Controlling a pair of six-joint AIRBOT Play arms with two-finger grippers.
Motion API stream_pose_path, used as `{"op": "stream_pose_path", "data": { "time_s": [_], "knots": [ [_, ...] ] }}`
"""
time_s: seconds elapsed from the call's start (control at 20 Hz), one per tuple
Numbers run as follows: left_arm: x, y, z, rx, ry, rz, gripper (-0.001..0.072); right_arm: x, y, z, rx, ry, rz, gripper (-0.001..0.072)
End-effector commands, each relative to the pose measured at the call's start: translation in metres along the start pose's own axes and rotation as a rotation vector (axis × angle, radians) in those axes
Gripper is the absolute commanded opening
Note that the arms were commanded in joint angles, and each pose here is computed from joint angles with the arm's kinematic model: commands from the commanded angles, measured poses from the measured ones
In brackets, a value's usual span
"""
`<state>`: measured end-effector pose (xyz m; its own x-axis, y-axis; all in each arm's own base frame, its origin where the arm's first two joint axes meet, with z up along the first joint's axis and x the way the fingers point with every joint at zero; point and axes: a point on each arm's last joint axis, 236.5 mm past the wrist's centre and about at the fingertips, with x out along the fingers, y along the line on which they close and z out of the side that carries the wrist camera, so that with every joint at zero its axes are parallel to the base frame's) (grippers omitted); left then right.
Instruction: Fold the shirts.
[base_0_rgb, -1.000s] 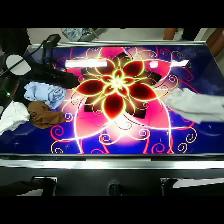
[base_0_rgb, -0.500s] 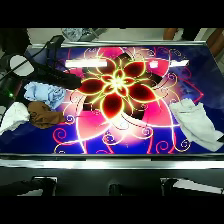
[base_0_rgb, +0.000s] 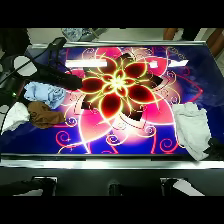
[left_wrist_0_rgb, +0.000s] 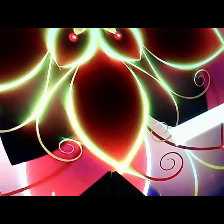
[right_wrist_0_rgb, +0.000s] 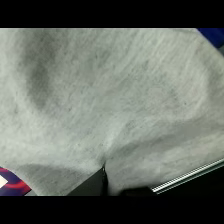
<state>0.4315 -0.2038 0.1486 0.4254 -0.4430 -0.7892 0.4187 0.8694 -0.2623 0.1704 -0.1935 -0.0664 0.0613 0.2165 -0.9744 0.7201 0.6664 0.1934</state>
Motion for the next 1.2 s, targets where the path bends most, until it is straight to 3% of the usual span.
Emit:
{"op": "stream_pose_path", "data": {
  "time_s": [0.0,0.15,0.2,0.25,0.3,0.45,0.55,0.7,0.8,0.85,0.9,1.0,1.05,1.15],
  "knots": [
    [0.003,0.001,-0.001,-0.002,0.007,0.000,0.0037,-0.002,-0.004,-0.007,0.026,-0.023,-0.026,0.0059],
    [0.005,0.002,-0.002,-0.003,0.010,0.001,0.0037,0.002,-0.004,-0.012,0.060,-0.008,-0.028,0.0085],
    [0.005,0.002,-0.002,-0.003,0.010,0.001,0.0037,0.001,-0.007,-0.012,0.038,-0.006,-0.040,0.0274],
    [0.004,0.002,-0.001,-0.003,0.010,0.002,0.0037,-0.001,-0.011,-0.010,-0.021,-0.015,-0.057,0.0618],
    [0.003,0.003,-0.001,-0.001,0.010,0.002,0.0037,-0.009,-0.018,-0.006,-0.084,-0.020,-0.090,0.0689],
    [-0.014,0.006,0.008,0.000,-0.014,0.009,0.0037,-0.085,-0.046,0.052,-0.180,-0.221,-0.275,0.0696],
    [-0.043,0.015,0.039,0.006,-0.117,0.039,0.0036,-0.188,-0.026,0.128,-0.286,-0.591,-0.356,0.0696],
    [-0.092,0.071,0.103,-0.002,-0.385,0.295,0.0033,-0.324,0.104,0.187,-0.565,-1.104,-0.380,0.0685],
    [-0.084,0.119,0.094,-0.053,-0.337,0.509,0.0034,-0.327,0.234,0.171,-0.801,-1.221,-0.239,0.0685],
    [-0.060,0.134,0.069,-0.090,-0.214,0.544,0.0036,-0.299,0.292,0.151,-0.927,-1.177,-0.166,0.0685],
    [-0.033,0.141,0.035,-0.129,-0.061,0.547,0.0095,-0.253,0.342,0.124,-1.044,-1.060,-0.094,0.0684],
    [0.016,0.138,-0.060,-0.215,0.346,0.492,0.0716,-0.144,0.385,0.074,-1.136,-0.708,-0.031,0.0692],
    [0.032,0.131,-0.099,-0.226,0.493,0.445,0.0713,-0.092,0.388,0.049,-1.142,-0.514,-0.020,0.0693],
    [0.052,0.117,-0.122,-0.242,0.493,0.394,0.0713,-0.025,0.377,0.008,-1.179,-0.204,-0.008,0.0690]
  ]
}}
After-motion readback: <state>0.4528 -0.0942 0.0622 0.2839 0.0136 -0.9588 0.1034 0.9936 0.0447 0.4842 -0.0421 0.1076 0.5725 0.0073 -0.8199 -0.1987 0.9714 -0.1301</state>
